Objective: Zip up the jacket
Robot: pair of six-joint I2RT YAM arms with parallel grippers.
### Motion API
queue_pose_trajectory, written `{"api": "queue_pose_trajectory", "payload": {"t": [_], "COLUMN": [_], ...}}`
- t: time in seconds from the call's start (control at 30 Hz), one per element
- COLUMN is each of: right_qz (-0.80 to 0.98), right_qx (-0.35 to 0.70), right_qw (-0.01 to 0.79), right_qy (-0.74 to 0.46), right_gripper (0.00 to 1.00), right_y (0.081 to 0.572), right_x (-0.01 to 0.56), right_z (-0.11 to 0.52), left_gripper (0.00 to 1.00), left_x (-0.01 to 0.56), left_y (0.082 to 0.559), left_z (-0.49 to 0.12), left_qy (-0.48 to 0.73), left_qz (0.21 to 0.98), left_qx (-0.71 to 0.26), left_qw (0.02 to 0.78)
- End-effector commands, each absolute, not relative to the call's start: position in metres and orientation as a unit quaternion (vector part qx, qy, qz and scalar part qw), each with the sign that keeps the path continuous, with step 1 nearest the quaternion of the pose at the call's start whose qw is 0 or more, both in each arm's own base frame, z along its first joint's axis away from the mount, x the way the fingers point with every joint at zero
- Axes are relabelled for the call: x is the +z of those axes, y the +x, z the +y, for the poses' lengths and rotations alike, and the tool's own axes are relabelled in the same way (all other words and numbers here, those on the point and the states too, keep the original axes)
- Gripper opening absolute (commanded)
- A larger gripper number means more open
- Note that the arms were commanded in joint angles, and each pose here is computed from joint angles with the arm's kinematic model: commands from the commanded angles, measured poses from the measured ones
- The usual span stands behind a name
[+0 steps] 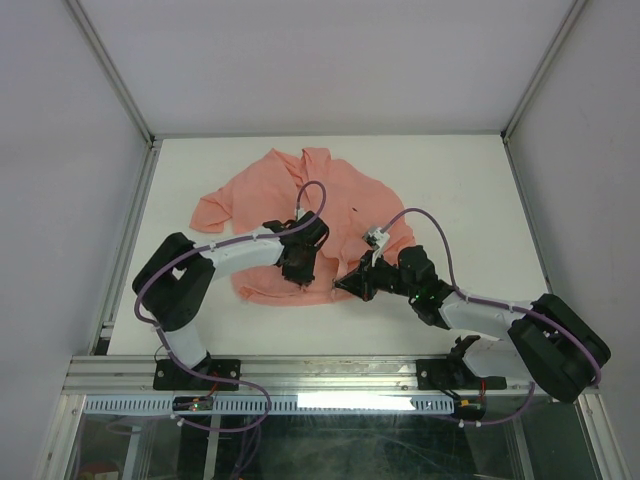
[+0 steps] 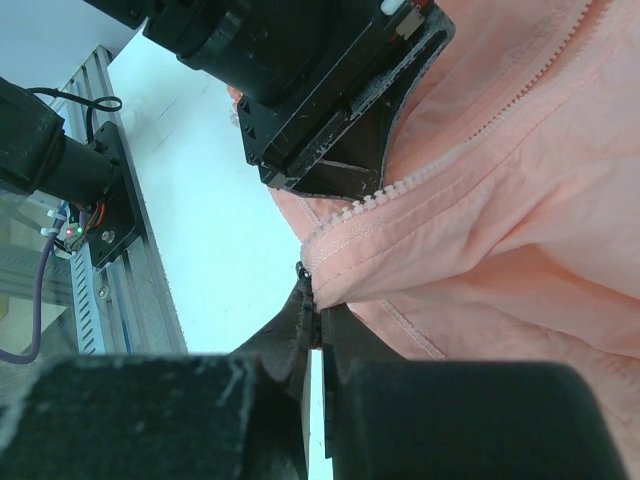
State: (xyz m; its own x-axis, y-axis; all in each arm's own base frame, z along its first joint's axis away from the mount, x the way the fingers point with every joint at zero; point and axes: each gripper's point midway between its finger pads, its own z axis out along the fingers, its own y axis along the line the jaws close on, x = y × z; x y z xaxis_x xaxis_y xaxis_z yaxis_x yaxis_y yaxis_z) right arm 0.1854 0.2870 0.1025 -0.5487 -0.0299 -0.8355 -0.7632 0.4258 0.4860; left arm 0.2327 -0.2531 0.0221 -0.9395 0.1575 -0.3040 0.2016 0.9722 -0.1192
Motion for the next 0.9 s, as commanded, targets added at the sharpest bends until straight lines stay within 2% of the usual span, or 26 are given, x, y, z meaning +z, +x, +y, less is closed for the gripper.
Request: {"api": "queue_pose_trajectory", "payload": {"t": [0.0, 0.17, 0.3, 0.57, 0.87], "right_qz": [0.72, 0.719, 0.718, 0.71, 0.685], "right_qx": [0.469, 0.47, 0.471, 0.479, 0.508], "right_qw": [0.435, 0.434, 0.435, 0.44, 0.438], "right_qy": [-0.269, -0.27, -0.27, -0.271, -0.283], "right_gripper": [0.0, 0.0, 0.0, 0.0, 0.0], "right_y": [0.197, 0.197, 0.198, 0.201, 0.199], "right_x": [0.126, 0.127, 0.129, 0.141, 0.167], "right_z": [0.292, 0.293, 0.294, 0.293, 0.302], "left_gripper": [0.2, 0.06, 0.0, 0.0, 0.0], "left_x": [0.031, 0.041, 0.06, 0.098, 0.166], "left_y": [0.243, 0.246, 0.247, 0.25, 0.247], "left_z": [-0.26, -0.261, -0.264, -0.27, -0.287], "left_qy": [0.103, 0.098, 0.093, 0.067, 0.068], "left_qz": [0.978, 0.975, 0.967, 0.935, 0.844], "left_qx": [-0.079, -0.087, -0.117, -0.22, -0.375], "left_qw": [0.166, 0.181, 0.206, 0.27, 0.377]}}
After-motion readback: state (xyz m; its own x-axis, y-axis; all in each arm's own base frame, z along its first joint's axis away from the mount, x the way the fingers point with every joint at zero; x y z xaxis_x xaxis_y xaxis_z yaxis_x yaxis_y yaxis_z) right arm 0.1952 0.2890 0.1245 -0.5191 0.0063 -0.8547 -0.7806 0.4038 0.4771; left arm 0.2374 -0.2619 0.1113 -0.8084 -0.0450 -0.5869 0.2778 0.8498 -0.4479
